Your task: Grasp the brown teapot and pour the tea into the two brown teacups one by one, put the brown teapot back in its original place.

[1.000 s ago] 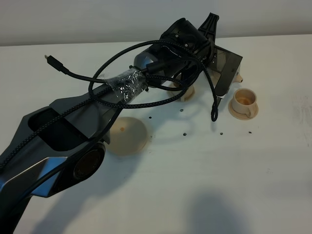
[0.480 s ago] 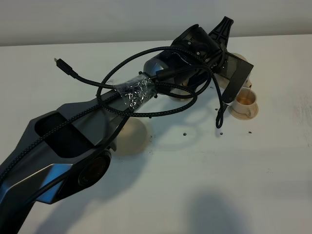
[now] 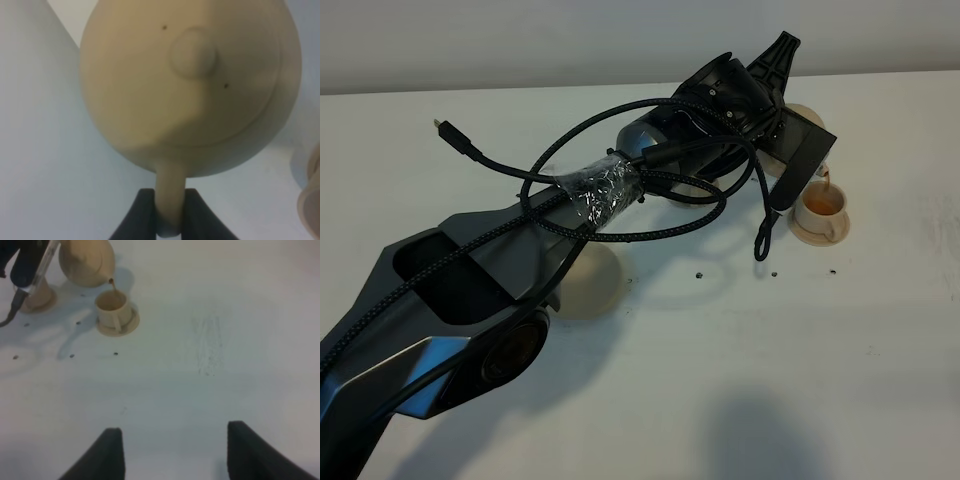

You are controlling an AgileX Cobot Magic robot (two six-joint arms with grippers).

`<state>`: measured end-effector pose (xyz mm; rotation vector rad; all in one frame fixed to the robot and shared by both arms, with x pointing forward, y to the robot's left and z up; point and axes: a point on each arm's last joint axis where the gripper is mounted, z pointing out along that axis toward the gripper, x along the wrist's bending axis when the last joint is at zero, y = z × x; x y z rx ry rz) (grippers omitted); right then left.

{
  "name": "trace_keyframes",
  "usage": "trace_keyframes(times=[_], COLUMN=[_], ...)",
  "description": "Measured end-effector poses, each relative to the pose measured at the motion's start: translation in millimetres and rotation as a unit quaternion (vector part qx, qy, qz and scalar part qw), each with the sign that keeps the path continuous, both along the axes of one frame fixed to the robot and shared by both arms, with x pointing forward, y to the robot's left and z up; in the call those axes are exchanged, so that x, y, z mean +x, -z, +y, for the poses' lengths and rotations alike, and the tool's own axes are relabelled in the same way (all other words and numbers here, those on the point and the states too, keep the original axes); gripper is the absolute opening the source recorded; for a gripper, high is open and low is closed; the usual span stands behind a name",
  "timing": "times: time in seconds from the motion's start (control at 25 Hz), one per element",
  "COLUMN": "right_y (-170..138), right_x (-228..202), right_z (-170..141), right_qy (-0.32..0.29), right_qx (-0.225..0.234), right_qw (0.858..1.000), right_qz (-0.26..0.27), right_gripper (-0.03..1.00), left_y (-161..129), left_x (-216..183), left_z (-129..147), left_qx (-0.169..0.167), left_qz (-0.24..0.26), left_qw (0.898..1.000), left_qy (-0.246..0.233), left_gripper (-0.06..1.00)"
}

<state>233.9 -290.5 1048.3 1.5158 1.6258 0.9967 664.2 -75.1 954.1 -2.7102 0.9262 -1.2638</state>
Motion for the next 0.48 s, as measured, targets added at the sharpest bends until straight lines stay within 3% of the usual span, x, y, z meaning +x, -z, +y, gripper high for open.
trace_keyframes(times=[0.48], right_y=[0.0], right_x=[0.0], right_z=[0.0], right_qy=[0.000], right_qx=[0.000], right_qw=[1.000], right_qz=[0.000], right_gripper=[0.45], left_y=[-0.5], left_x=[0.1], left_z=[-0.5], left_qx=[0.011], left_qz=[-0.007], left_qw=[1.000], left_qy=[0.011], left_gripper=[0.16])
